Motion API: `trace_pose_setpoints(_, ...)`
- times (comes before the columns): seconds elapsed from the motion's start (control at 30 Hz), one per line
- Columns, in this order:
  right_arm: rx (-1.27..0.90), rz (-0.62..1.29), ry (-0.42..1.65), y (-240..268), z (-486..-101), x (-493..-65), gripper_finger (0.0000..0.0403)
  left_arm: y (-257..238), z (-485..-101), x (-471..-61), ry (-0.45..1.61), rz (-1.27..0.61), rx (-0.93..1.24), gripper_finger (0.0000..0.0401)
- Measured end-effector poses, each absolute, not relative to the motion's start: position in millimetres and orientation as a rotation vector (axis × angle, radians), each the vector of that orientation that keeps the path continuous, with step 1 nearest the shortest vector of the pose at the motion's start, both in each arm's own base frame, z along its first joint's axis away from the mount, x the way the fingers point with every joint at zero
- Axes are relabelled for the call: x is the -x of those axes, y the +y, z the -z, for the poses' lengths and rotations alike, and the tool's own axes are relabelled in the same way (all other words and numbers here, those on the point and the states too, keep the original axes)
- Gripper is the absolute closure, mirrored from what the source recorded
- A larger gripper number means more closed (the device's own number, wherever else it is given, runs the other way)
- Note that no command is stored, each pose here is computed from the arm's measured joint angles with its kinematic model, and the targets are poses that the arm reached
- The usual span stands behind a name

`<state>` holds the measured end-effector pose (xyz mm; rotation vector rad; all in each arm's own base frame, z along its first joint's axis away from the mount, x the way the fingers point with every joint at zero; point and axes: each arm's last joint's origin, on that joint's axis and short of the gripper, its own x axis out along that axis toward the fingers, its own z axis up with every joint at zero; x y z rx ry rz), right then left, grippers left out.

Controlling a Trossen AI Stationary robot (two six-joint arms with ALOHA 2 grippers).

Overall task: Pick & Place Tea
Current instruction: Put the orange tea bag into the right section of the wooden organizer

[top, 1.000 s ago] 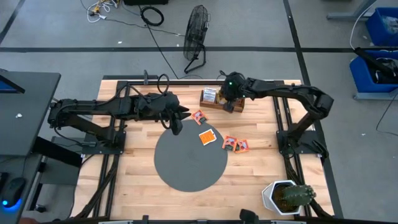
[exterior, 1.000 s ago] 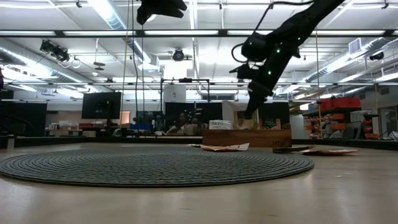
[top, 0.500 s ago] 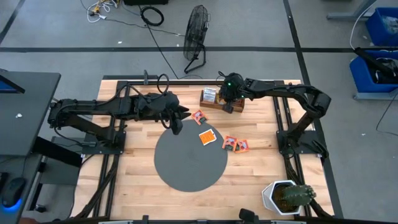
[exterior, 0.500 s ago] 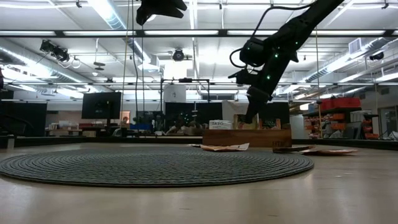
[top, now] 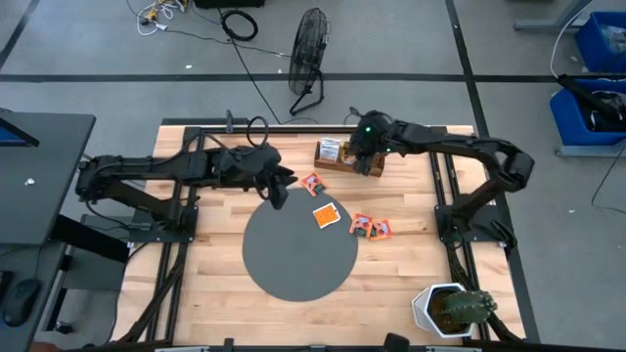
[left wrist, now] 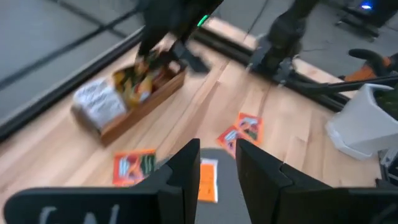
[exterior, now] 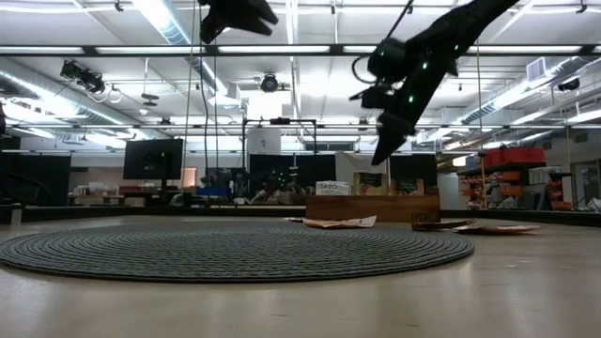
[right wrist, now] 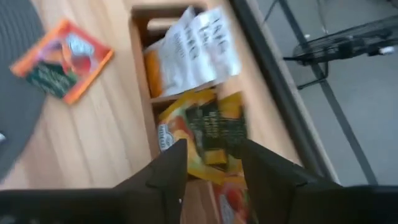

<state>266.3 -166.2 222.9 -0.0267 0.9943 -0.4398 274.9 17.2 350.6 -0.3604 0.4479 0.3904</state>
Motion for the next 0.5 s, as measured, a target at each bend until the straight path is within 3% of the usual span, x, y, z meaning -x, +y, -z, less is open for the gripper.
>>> trace_pose_setpoints(0.2,-0.087,0.439,0.865,-144,-279,-248,0.0234,34,-335,-281,0.515,-0.490,0.464,0.0293)
trace_pose_setpoints(0.33,-0.167,0.358,0.742,-110,-311,-235,0.0238,47,-321,-294,0.564,-0.468,0.453,0.0293)
trace_pose_setpoints(0.5,-0.255,0.348,0.618,-72,-335,-225,0.0240,77,-289,-307,0.693,-0.450,0.624,0.0276)
